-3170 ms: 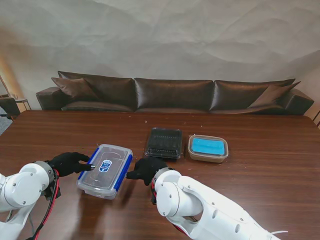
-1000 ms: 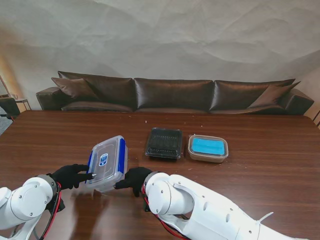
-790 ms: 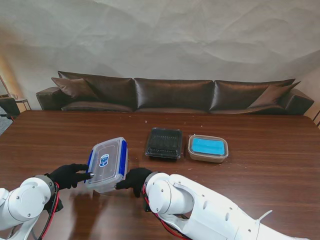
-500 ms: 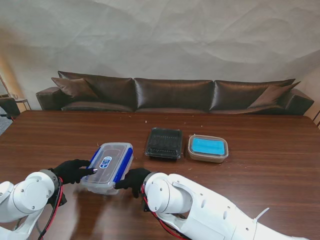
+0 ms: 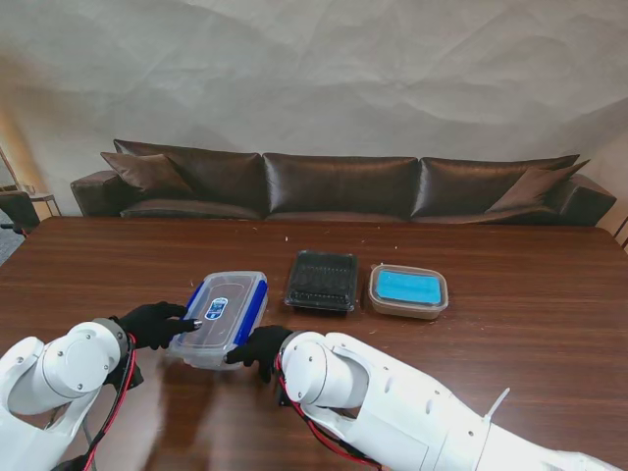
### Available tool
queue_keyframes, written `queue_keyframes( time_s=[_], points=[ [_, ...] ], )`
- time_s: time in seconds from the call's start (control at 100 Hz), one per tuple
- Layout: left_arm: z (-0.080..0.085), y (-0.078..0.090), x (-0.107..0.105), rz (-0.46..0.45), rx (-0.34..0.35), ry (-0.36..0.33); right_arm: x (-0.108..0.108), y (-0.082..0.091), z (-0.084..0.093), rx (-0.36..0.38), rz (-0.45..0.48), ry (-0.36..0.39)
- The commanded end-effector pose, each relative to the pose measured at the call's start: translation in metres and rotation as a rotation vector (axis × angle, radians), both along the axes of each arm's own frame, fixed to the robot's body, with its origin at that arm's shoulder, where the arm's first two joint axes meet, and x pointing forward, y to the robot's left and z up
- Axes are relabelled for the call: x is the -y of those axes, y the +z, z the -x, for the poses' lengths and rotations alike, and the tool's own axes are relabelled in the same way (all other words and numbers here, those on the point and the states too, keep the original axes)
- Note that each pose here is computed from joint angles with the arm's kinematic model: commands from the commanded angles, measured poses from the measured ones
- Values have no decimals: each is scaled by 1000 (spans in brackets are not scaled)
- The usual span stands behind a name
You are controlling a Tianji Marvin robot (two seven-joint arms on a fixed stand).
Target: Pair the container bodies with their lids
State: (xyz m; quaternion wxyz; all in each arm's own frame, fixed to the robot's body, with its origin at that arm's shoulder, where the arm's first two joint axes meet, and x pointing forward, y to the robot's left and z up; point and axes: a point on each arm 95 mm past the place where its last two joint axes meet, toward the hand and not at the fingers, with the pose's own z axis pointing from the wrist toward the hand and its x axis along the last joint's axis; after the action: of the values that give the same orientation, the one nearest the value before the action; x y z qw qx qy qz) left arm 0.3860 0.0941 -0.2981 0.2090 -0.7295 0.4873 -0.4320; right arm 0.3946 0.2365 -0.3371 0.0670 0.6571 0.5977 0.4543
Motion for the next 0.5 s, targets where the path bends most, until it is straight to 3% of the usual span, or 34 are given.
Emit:
queue_keyframes(
  time_s=[0.0,0.23,0.49],
  points=[
    [2,-4,1,14,-19,-5,-5,3,-1,-11,-3,11],
    [-6,-4,-2,33,-6,9,-8,2,-14,-20,10,-2],
    [-26,-1,1,71,17,5,-8,1,-27,-35,23,-14]
  ],
)
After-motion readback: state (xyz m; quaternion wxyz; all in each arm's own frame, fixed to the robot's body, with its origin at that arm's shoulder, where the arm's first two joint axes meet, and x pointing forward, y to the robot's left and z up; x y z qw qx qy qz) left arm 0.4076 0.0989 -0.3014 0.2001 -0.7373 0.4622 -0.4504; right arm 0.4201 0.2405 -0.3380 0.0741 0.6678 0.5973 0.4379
